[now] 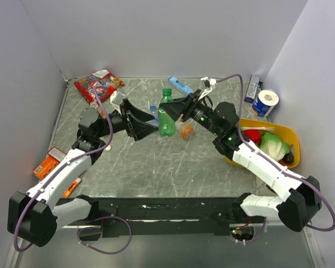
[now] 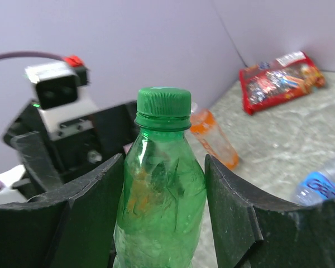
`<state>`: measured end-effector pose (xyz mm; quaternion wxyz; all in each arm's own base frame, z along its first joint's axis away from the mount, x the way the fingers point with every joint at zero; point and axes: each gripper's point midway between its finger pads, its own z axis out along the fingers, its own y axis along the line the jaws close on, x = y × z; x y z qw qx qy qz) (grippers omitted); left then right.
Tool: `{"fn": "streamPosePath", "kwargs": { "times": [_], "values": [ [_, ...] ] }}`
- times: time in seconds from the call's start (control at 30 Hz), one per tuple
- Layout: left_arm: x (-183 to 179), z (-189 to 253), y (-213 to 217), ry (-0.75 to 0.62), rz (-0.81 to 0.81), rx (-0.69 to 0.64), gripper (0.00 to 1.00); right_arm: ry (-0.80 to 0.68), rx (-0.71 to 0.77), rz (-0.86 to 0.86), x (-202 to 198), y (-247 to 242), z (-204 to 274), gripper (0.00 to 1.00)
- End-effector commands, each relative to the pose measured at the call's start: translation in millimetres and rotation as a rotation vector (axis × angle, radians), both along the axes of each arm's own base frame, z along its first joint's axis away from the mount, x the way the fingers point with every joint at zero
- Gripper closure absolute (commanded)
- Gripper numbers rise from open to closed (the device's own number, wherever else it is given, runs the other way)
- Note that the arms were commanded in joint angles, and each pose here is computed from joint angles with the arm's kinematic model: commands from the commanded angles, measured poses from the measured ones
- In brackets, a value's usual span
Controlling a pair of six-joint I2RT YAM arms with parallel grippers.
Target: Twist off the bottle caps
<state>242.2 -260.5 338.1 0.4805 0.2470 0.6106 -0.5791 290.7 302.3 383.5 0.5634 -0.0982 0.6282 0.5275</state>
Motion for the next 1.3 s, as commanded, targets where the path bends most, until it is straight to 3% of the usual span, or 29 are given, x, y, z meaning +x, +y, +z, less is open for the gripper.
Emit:
{"fn": "streamPosePath", "kwargs": {
  "times": [0.0,0.2,0.5,0.8,0.97,1.07,1.27],
  "values": [
    [-6.7,11.2,-6.4,-0.033,-0.035,-0.034,0.04,-0.08,0.094,0.055,-15.2,5.0,30.1,0.5],
    [-18.7,13.7,-10.5,-0.019,-0.107,-0.094,0.04,-0.073,0.099,0.102,-16.2,22.1,25.5,0.5],
    [-10.3,9.7,-9.7,0.002,-0.057,-0.1,0.01,-0.09,0.086,0.139,-22.5,41.2,24.1,0.49],
    [-4.9,0.9,-12.1,0.049,-0.056,-0.103,0.2,-0.096,0.086,0.138,-24.4,46.0,23.7,0.49],
    [-3.6,-3.4,-14.7,0.072,-0.071,-0.089,0.14,-0.101,0.09,0.121,-23.9,44.2,23.8,0.48],
    [-5.3,-4.0,-17.0,0.076,-0.085,-0.093,0.16,-0.102,0.086,0.118,-23.4,44.7,22.8,0.48],
    [-6.4,-4.4,-17.7,0.07,-0.092,-0.092,0.35,-0.102,0.081,0.113,-23.2,44.6,22.8,0.48]
  ]
}}
